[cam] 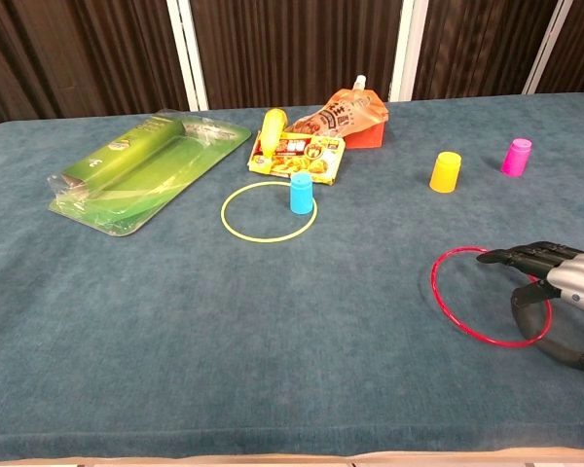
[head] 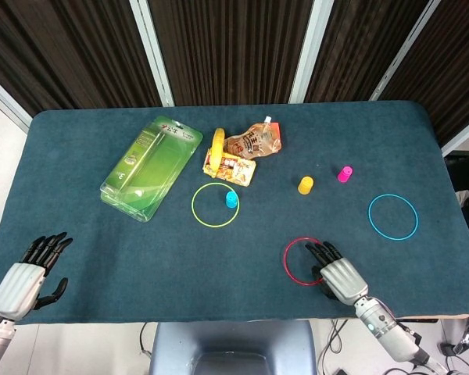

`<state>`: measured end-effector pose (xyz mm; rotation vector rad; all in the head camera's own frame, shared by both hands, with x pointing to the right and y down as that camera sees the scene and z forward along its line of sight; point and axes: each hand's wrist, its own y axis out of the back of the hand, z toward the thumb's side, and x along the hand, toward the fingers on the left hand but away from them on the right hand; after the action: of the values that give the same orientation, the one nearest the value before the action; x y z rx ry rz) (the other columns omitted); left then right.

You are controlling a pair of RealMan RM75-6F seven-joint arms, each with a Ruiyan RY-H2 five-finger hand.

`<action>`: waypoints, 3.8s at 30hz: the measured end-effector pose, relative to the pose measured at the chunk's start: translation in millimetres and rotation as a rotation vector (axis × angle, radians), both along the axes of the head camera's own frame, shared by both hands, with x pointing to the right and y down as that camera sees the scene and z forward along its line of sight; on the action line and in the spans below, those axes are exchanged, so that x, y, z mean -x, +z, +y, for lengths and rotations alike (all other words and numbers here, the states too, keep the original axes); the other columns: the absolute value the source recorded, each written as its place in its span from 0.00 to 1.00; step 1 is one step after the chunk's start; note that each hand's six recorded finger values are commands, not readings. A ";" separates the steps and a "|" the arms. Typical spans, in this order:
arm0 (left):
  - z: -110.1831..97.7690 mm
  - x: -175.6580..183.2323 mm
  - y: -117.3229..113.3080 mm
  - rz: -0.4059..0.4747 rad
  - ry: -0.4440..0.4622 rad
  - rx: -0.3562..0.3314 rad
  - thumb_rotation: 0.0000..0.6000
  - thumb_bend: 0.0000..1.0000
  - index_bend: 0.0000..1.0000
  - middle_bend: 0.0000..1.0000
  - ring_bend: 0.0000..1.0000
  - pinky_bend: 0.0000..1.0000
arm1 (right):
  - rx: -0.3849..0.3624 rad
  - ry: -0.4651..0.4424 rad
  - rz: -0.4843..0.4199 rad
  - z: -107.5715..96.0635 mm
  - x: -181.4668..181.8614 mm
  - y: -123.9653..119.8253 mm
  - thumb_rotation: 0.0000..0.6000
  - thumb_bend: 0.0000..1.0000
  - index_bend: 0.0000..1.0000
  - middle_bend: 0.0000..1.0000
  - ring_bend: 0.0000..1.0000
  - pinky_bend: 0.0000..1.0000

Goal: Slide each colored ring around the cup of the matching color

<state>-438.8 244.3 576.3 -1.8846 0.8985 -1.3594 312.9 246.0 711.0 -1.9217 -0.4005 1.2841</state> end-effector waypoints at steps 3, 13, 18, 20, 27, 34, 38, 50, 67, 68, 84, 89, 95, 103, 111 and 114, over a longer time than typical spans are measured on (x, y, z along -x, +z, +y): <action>-0.1 -0.2 0.2 -0.001 -0.001 -0.002 1.00 0.46 0.00 0.00 0.00 0.00 | 0.001 -0.003 0.002 0.4 0.1 0.4 1.00 0.53 0.71 0.13 0.00 0.00; -0.9 -0.1 0.1 -0.006 -0.001 -0.005 1.00 0.46 0.00 0.00 0.00 0.00 | 0.005 -0.006 -0.003 2.0 1.4 0.0 1.00 0.53 0.80 0.13 0.00 0.00; -1.4 -0.4 0.8 -0.006 -0.001 -0.005 1.00 0.46 0.00 0.00 0.00 0.00 | 0.001 -0.005 -0.008 1.1 2.6 0.4 1.00 0.53 0.85 0.13 0.00 0.00; -1.4 -0.5 0.9 -0.006 -0.001 -0.004 1.00 0.46 0.00 0.00 0.00 0.00 | -0.002 -0.004 -0.009 0.3 2.8 0.5 1.00 0.53 0.86 0.13 0.00 0.00; -0.2 0.9 -0.9 -0.004 -0.003 -0.006 1.00 0.46 0.00 0.00 0.00 0.00 | -0.017 0.000 -0.020 -3.0 4.9 -1.5 1.00 0.53 0.87 0.14 0.00 0.00; -0.5 1.0 -1.1 -0.003 -0.004 -0.007 1.00 0.46 0.00 0.00 0.00 0.00 | -0.033 0.007 -0.036 -8.2 8.0 -4.0 1.00 0.53 0.88 0.14 0.00 0.00; -0.2 0.9 -0.7 -0.004 -0.004 -0.006 1.00 0.46 0.00 0.00 0.00 0.00 | -0.063 0.016 -0.056 -18.5 12.7 -8.7 1.00 0.53 0.87 0.14 0.00 0.00; 0.3 1.0 0.2 -0.004 -0.001 0.000 1.00 0.46 0.00 0.00 0.00 0.00 | -0.178 0.075 -0.091 -94.2 36.0 -26.4 1.00 0.53 0.87 0.14 0.00 0.00; -0.9 -0.1 7.4 -0.022 -0.004 0.018 1.00 0.46 0.00 0.00 0.00 0.00 | -0.173 0.189 0.075 -190.0 39.4 18.1 1.00 0.53 0.80 0.14 0.00 0.00; -1.2 -0.4 7.4 -0.022 -0.005 0.017 1.00 0.46 0.00 0.00 0.00 0.00 | -0.163 0.185 0.076 -190.4 43.6 21.8 1.00 0.53 0.76 0.14 0.00 0.00; -0.9 -1.7 6.3 -0.015 0.003 0.014 1.00 0.46 0.00 0.00 0.00 0.00 | -0.178 0.192 0.136 -181.5 13.2 8.7 1.00 0.53 0.55 0.14 0.00 0.00; -1.0 -4.4 5.4 -0.015 0.010 0.008 1.00 0.46 0.00 0.00 0.00 0.00 | -0.173 0.217 0.101 -176.5 7.4 -1.0 1.00 0.49 0.36 0.12 0.00 0.00; -0.5 -4.5 7.7 -0.018 0.010 0.016 1.00 0.46 0.00 0.00 0.00 0.00 | -0.151 0.223 0.087 -157.1 -8.2 -20.4 1.00 0.44 0.25 0.07 0.00 0.00; 2.2 -7.0 6.1 -0.015 0.020 0.012 1.00 0.46 0.00 0.00 0.00 0.00 | -0.171 0.174 0.091 -97.1 -44.0 -61.4 1.00 0.44 0.44 0.07 0.00 0.00; 7.8 -13.7 4.9 -0.017 0.049 0.006 1.00 0.46 0.00 0.00 0.00 0.00 | -0.176 0.245 0.153 -67.3 -102.4 -72.6 1.00 0.44 0.56 0.07 0.00 0.00; 9.7 -15.9 7.1 -0.020 0.058 0.016 1.00 0.46 0.00 0.00 0.00 0.00 | -0.178 0.312 0.162 -68.1 -126.9 -72.0 1.00 0.44 0.58 0.07 0.00 0.00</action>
<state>-422.9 254.0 583.4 -1.8919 0.8189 -1.3521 439.8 177.9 639.0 -1.6367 -0.7266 1.5354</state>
